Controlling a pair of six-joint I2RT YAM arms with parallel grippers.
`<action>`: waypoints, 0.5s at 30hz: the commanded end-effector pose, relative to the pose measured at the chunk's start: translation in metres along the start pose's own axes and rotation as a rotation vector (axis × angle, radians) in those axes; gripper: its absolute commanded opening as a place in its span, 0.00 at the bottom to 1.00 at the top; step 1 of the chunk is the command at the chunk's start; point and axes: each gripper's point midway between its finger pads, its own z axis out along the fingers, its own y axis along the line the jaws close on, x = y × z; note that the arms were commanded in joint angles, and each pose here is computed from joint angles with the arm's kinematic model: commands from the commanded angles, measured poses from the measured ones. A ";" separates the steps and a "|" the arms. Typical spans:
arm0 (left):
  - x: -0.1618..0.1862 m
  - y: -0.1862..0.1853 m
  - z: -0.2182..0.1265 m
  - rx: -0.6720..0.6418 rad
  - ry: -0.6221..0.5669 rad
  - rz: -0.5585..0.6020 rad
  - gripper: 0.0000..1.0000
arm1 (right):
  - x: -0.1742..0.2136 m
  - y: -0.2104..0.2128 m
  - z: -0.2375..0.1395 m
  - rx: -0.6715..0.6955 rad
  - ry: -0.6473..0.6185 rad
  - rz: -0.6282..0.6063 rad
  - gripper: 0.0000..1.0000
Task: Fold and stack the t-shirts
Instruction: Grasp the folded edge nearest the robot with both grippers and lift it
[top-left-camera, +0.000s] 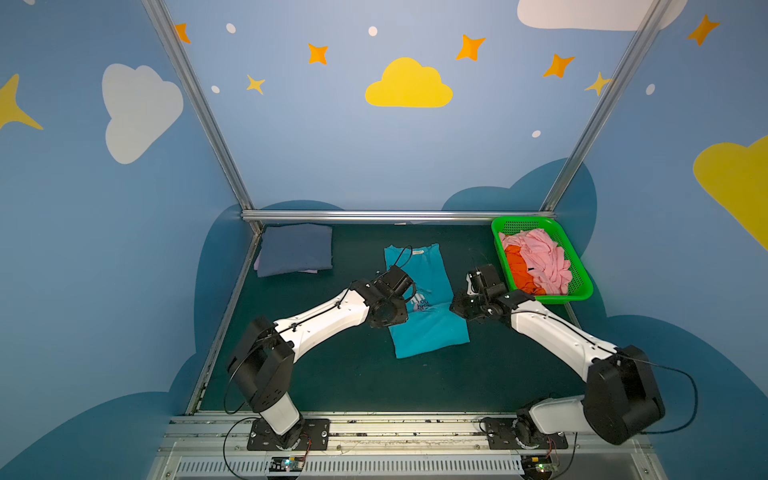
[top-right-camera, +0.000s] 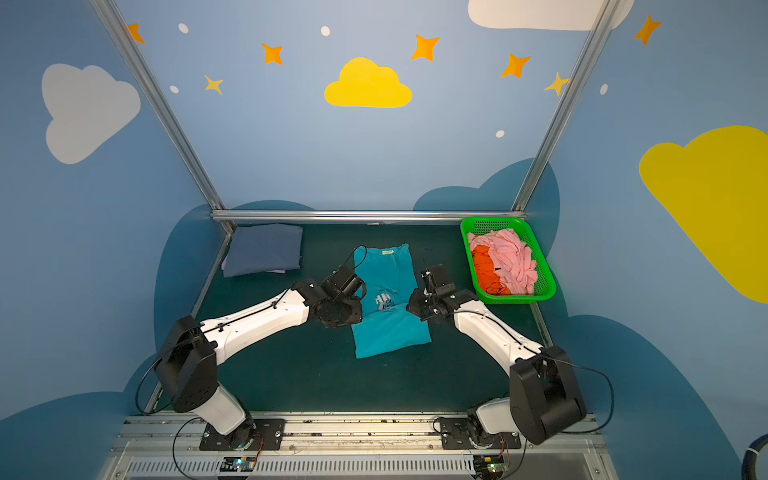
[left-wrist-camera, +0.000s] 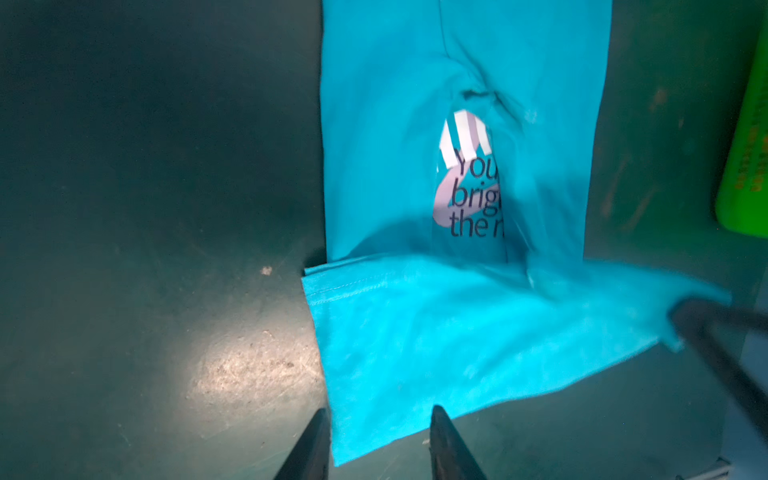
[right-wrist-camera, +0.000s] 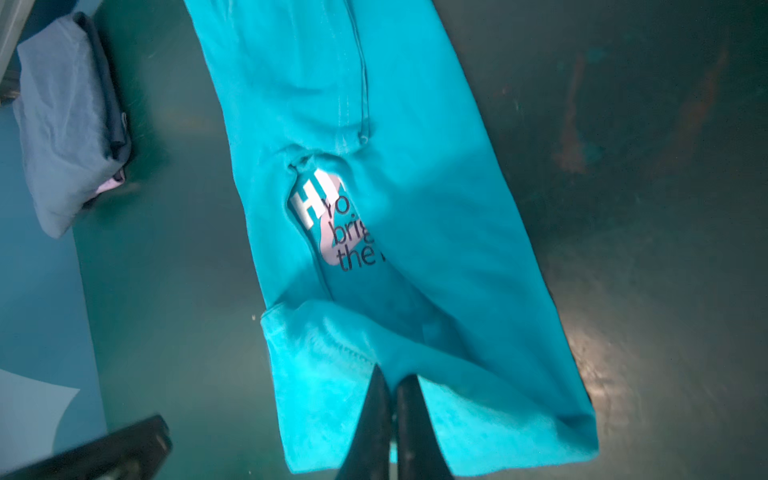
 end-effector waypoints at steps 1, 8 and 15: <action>0.001 0.009 -0.012 -0.010 -0.022 0.011 0.42 | -0.008 0.010 0.010 -0.052 0.089 0.007 0.00; 0.000 0.015 0.006 -0.040 -0.012 -0.001 0.58 | -0.006 0.010 0.048 -0.073 0.252 0.060 0.00; 0.001 0.021 0.048 -0.110 0.011 0.005 0.60 | -0.003 0.003 0.054 -0.067 0.267 0.070 0.00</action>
